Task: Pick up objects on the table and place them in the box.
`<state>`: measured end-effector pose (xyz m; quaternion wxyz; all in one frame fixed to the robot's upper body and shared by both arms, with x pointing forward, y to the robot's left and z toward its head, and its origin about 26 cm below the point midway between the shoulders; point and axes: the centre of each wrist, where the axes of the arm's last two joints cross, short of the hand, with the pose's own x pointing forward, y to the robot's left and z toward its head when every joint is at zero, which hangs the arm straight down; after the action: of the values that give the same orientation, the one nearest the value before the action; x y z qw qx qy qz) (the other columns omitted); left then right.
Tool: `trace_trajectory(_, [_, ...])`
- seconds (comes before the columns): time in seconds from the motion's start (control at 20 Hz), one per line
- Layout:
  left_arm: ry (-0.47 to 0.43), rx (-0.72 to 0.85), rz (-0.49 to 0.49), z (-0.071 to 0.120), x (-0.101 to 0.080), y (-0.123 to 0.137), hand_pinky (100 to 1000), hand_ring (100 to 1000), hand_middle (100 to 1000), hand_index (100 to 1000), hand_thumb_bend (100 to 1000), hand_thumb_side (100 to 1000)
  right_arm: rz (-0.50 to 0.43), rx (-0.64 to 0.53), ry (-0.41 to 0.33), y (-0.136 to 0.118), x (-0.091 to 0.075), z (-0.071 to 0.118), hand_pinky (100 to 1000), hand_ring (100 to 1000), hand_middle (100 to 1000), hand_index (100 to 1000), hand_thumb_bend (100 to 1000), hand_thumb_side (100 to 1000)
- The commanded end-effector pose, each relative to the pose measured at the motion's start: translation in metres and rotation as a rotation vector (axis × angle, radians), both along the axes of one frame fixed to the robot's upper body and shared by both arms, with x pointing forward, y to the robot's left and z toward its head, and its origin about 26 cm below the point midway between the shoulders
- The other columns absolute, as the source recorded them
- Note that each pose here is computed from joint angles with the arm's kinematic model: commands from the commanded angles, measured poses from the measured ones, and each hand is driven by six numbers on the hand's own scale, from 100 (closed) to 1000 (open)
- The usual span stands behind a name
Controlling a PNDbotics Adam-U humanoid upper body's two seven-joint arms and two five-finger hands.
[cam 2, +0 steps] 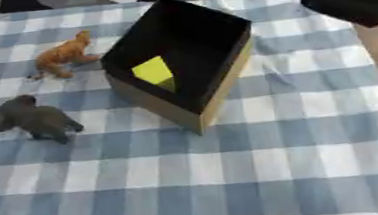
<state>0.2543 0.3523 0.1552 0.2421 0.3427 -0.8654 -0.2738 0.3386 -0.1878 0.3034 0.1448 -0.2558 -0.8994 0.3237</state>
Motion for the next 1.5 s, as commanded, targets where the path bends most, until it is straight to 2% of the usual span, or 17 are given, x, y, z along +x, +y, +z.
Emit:
trace_trajectory(0.05, [-0.002, 0.164, 0.036, 0.02, -0.003, 0.013, 738, 771, 733, 892, 100, 697, 0.024, 0.036, -0.031, -0.009, -0.002, 0.005, 1000, 951, 761, 893, 100, 675])
trace_trajectory(0.25, [0.033, 0.334, 0.092, 0.036, -0.004, 0.024, 750, 788, 743, 898, 100, 692, 0.045, 0.061, 0.003, -0.017, 0.0, 0.002, 1000, 952, 760, 895, 100, 676])
trace_trajectory(0.45, [0.029, 0.5, 0.138, 0.06, -0.001, 0.03, 764, 806, 750, 906, 100, 614, 0.08, 0.078, 0.03, -0.022, -0.001, 0.004, 1000, 952, 760, 895, 100, 677])
trace_trajectory(0.7, [0.016, 0.673, 0.171, 0.084, 0.005, 0.027, 779, 829, 758, 915, 113, 580, 0.13, 0.098, 0.057, -0.026, -0.003, 0.007, 1000, 952, 759, 894, 100, 677])
trace_trajectory(0.85, [0.016, 0.782, 0.192, 0.096, 0.009, 0.022, 788, 844, 768, 927, 230, 588, 0.175, 0.117, 0.082, -0.029, -0.004, 0.009, 1000, 952, 758, 893, 100, 677])
trace_trajectory(1.0, [0.051, 0.894, 0.227, 0.108, 0.013, 0.016, 792, 852, 773, 939, 294, 611, 0.353, 0.192, 0.194, -0.048, -0.005, 0.018, 1000, 952, 757, 894, 100, 677])
trace_trajectory(1.1, [0.097, 0.945, 0.242, 0.114, 0.015, 0.012, 803, 861, 778, 950, 349, 647, 0.407, 0.203, 0.231, -0.055, -0.007, 0.022, 1000, 952, 757, 893, 100, 677])
trace_trajectory(1.2, [0.159, 0.987, 0.253, 0.121, 0.016, 0.009, 810, 866, 782, 954, 414, 678, 0.428, 0.205, 0.246, -0.058, -0.008, 0.023, 1000, 952, 756, 893, 100, 677])
trace_trajectory(1.35, [0.225, 1.031, 0.262, 0.13, 0.017, 0.006, 827, 881, 795, 968, 542, 793, 0.438, 0.205, 0.259, -0.058, -0.008, 0.023, 1000, 951, 755, 894, 100, 678])
trace_trajectory(1.5, [0.282, 1.083, 0.257, 0.135, 0.018, 0.003, 853, 901, 815, 981, 627, 868, 0.445, 0.203, 0.268, -0.057, -0.008, 0.022, 1000, 951, 754, 895, 100, 679])
